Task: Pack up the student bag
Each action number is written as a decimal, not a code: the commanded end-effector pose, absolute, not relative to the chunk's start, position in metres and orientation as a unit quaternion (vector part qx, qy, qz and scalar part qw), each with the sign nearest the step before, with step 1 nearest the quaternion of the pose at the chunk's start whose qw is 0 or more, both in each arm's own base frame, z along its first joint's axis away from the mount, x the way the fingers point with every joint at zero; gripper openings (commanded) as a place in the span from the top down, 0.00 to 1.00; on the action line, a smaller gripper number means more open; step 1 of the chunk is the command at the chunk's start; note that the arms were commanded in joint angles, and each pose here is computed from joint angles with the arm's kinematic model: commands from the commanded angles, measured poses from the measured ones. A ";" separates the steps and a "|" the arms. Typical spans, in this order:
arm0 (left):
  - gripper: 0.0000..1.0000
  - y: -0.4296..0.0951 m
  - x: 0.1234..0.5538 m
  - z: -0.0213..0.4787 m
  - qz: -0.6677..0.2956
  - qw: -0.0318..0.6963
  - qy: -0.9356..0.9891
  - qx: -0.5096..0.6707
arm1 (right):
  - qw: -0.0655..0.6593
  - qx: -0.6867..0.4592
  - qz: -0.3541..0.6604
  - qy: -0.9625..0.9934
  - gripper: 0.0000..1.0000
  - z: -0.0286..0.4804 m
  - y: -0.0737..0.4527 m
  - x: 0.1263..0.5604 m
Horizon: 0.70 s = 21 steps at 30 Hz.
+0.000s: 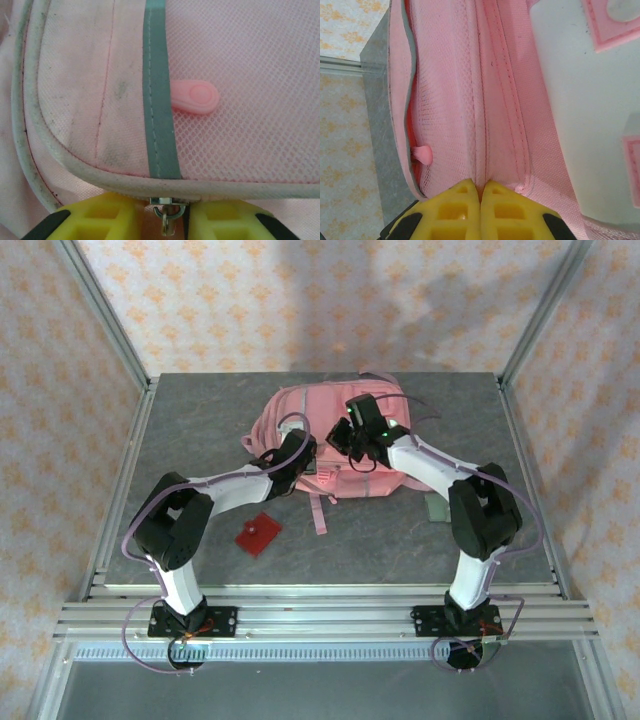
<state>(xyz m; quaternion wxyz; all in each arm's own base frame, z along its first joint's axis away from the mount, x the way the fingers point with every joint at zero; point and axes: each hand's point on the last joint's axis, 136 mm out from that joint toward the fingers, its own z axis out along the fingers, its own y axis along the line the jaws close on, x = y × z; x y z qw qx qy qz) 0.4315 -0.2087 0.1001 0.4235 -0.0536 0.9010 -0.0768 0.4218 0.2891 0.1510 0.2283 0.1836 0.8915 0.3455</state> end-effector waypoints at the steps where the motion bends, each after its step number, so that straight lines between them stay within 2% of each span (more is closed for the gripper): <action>1: 0.68 -0.210 0.443 0.111 -0.080 0.441 0.893 -0.038 | 0.279 0.146 0.410 0.856 1.00 0.215 0.301 0.421; 6: 0.67 -0.222 0.459 0.112 -0.087 0.445 0.891 -0.021 | 0.271 0.145 0.414 0.856 1.00 0.212 0.302 0.418; 7: 0.75 -0.224 0.461 0.112 -0.085 0.445 0.891 -0.019 | 0.271 0.146 0.413 0.857 1.00 0.210 0.301 0.417; 9: 0.99 -0.224 0.465 0.112 -0.084 0.446 0.891 -0.018 | 0.270 0.146 0.411 0.858 1.00 0.207 0.300 0.415; 15: 1.00 -0.207 0.456 0.115 -0.079 0.439 0.895 -0.022 | 0.270 0.149 0.387 0.869 1.00 0.194 0.292 0.414; 21: 1.00 -0.147 0.434 0.099 -0.049 0.412 0.907 -0.064 | 0.265 0.158 0.355 0.883 1.00 0.171 0.275 0.409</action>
